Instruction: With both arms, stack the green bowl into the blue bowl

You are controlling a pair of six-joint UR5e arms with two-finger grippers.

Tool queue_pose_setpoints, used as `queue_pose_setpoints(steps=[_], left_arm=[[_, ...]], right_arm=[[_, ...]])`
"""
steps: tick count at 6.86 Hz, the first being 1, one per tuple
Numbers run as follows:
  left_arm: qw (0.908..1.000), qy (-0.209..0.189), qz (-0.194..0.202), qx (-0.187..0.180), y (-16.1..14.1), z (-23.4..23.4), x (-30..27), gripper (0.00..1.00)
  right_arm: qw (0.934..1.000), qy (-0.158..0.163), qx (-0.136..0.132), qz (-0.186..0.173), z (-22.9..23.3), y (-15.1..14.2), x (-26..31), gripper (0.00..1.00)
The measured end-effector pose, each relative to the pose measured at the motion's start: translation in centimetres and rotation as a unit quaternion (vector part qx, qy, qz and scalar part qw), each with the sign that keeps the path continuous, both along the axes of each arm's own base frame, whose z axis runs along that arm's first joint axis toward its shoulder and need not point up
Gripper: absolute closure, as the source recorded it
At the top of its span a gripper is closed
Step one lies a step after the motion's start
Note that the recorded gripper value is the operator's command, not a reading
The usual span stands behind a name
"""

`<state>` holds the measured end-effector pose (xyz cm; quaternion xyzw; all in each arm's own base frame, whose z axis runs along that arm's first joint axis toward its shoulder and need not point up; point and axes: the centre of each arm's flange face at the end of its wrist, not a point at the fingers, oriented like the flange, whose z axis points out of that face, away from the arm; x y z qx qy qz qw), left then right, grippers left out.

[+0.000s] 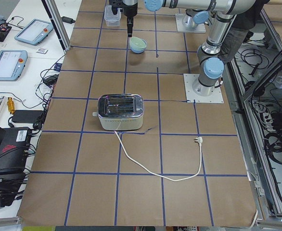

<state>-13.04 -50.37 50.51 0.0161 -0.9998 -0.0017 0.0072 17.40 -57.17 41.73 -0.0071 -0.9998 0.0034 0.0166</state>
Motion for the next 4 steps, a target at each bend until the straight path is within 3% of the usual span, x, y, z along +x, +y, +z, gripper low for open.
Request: queue_pose_setpoints(steps=[4], left_arm=[[1.0,0.0,0.001,-0.006,-0.1,0.1,0.1,0.0]], right_arm=[[0.9991,0.002,0.012,0.041,5.6,5.9,-5.0,0.0]])
